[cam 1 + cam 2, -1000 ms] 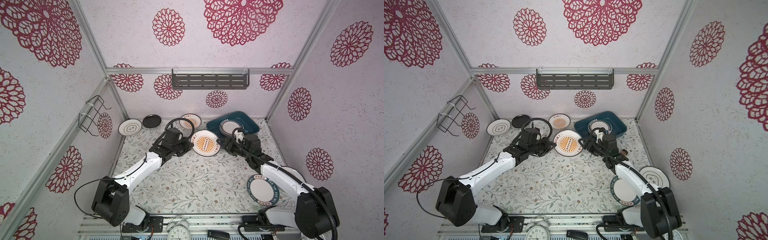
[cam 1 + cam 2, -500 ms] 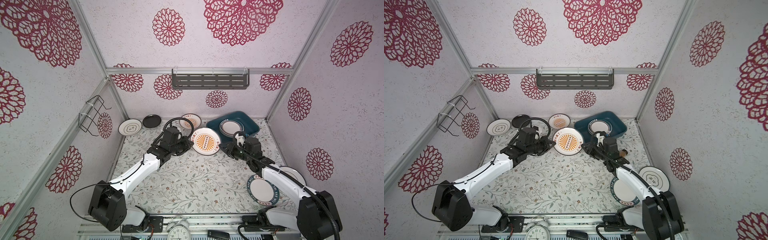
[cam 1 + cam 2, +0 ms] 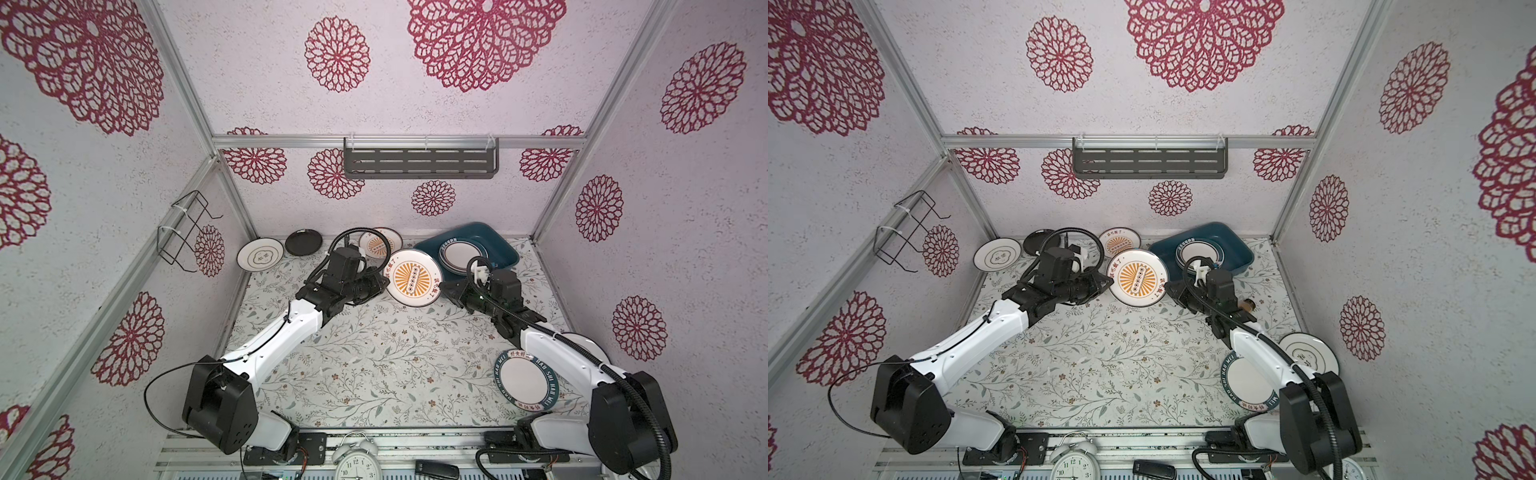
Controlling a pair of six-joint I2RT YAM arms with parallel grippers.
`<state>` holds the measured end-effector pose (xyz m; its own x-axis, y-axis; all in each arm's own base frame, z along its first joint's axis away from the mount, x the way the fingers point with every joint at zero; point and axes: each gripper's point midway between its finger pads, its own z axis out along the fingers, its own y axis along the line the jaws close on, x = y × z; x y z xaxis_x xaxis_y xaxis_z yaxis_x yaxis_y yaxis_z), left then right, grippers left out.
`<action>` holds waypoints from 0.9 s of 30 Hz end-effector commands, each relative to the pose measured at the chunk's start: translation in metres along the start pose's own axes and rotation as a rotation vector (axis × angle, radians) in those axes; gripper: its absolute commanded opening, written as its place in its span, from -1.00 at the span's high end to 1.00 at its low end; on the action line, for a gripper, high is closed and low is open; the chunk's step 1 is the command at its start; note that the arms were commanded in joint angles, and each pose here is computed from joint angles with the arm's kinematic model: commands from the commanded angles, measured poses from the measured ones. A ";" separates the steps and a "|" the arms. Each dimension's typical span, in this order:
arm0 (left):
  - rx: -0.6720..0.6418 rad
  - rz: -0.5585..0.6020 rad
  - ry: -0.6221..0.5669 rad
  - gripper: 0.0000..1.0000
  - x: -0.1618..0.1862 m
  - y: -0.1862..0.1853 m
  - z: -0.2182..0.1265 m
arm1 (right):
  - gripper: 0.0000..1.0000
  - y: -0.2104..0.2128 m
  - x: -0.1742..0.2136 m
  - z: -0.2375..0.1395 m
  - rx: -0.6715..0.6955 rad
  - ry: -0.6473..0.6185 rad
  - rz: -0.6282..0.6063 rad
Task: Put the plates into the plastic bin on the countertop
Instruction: 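Carry the sunburst plate into the bin with the right gripper while the left withdraws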
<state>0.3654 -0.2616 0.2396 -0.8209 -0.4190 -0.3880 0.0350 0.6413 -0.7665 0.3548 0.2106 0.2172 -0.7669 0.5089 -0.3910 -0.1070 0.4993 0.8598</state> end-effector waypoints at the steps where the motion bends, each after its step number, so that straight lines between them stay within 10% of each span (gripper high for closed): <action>1: 0.104 0.061 -0.031 0.53 -0.015 -0.037 -0.010 | 0.99 0.010 -0.008 0.004 -0.017 -0.015 -0.020; 8: 0.014 0.083 -0.076 -0.37 -0.033 -0.023 -0.014 | 1.00 0.006 -0.026 0.012 0.014 -0.049 0.005; 27: -0.077 0.087 -0.228 -0.88 -0.112 0.025 -0.027 | 1.00 -0.087 -0.157 -0.016 0.267 -0.324 0.150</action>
<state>0.4271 -0.1844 0.2706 -0.6978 -0.4960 -0.5168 0.0109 0.7140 -0.7001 0.4563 0.0975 0.1869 -0.5918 0.7353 -0.3302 0.2032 0.5326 0.8216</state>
